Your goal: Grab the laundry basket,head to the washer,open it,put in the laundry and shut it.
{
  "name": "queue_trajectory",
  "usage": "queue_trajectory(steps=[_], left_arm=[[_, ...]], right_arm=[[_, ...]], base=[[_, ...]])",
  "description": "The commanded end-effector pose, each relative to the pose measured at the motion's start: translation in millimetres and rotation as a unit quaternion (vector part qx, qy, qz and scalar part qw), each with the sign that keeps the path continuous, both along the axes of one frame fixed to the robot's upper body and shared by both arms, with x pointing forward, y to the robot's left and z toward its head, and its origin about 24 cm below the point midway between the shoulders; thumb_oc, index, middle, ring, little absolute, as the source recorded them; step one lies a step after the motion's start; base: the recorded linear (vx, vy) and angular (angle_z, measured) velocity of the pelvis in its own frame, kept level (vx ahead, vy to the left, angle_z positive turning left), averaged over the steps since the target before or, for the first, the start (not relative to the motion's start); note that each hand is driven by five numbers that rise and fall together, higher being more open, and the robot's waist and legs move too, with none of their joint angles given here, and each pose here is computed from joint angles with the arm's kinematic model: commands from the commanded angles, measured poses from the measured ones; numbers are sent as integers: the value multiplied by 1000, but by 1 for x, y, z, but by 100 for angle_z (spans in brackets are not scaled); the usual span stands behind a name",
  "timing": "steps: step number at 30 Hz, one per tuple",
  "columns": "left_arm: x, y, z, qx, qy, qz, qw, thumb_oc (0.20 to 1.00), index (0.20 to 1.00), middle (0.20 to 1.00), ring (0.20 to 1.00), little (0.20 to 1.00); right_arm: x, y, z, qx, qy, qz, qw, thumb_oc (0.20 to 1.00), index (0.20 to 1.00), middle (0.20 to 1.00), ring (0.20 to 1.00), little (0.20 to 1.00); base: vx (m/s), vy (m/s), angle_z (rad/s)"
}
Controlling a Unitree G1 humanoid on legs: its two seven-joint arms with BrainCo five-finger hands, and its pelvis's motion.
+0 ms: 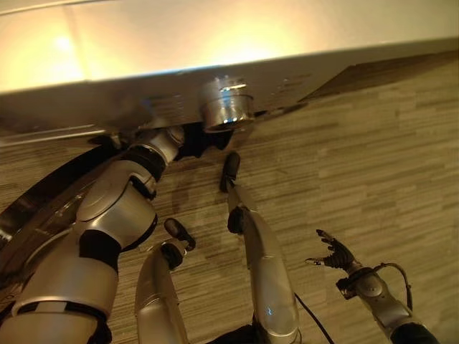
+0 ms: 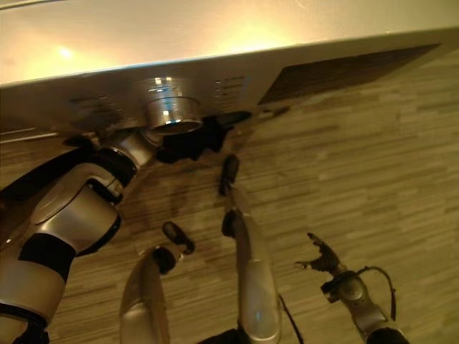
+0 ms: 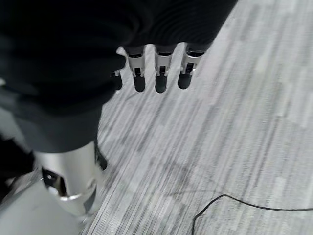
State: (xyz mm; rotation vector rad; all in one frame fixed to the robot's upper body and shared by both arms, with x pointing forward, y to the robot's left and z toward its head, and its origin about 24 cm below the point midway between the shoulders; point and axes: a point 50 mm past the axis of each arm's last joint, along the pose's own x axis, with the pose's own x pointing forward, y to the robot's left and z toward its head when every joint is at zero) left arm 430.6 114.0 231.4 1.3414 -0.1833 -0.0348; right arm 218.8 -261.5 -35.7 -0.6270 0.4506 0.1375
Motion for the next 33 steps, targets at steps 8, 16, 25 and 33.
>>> queue_trajectory(steps=[8,16,25,33], left_arm=[[-66,-2,67,-55,-183,-183,964,1000,1000,1000,1000,1000],[-107,5,-22,-228,-144,-230,935,1000,1000,1000,1000,1000],[-146,31,-152,-314,75,-136,937,1000,1000,1000,1000,1000],[-205,51,-228,-357,228,-64,904,1000,1000,1000,1000,1000]], right_arm=[[-79,-16,-38,4,106,-43,993,1000,1000,1000,1000,1000],[-53,-11,-41,-9,77,-64,995,1000,1000,1000,1000,1000],[-32,7,-42,0,68,-67,995,1000,1000,1000,1000,1000],[-56,-4,-81,10,170,-166,971,1000,1000,1000,1000,1000]], base=[[-19,8,4],[-40,14,9],[-39,76,18],[-18,203,32]])
